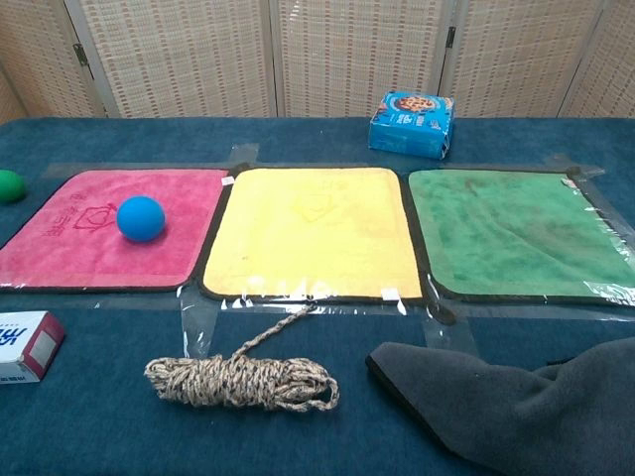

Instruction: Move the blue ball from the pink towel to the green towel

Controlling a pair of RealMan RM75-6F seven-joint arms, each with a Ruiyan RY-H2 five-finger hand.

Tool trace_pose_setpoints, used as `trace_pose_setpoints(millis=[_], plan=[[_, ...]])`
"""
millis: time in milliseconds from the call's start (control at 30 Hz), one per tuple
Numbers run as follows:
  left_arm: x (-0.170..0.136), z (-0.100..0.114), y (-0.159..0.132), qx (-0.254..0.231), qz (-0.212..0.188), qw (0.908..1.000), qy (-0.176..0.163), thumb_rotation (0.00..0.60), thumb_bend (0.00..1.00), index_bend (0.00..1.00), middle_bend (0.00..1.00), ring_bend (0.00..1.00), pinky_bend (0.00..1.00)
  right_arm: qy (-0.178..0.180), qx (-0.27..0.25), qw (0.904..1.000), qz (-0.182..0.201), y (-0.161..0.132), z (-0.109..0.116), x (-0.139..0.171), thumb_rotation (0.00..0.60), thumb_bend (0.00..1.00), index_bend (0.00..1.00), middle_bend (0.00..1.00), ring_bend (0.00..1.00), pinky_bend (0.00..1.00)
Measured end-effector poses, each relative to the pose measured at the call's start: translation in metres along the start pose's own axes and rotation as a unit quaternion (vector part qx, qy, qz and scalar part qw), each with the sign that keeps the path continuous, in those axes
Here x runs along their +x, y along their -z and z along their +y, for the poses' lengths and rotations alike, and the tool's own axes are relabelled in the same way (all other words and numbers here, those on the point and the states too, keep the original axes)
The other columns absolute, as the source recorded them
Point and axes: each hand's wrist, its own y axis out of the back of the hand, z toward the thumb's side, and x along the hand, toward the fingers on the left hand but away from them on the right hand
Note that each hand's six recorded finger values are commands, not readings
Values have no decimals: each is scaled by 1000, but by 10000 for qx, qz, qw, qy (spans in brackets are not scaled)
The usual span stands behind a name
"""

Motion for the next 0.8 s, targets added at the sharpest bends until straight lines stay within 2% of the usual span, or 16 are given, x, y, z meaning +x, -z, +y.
trace_pose_setpoints(millis=[433, 633, 800], plan=[[-2, 1, -1, -9, -129, 9999, -15, 600, 651, 243, 175, 126, 0, 62, -4, 9999, 93, -4, 2, 3, 600, 84, 59, 32, 74, 0], [8, 0, -13, 33, -455, 9990, 4, 600, 651, 255, 175, 134, 0, 98, 46, 9998, 147, -6, 5, 1, 600, 85, 59, 32, 75, 0], [27, -4, -27, 152, -905, 9957, 101, 600, 652, 258, 175, 138, 0, 172, 94, 9996, 219, -10, 11, 0, 600, 85, 59, 32, 75, 0]])
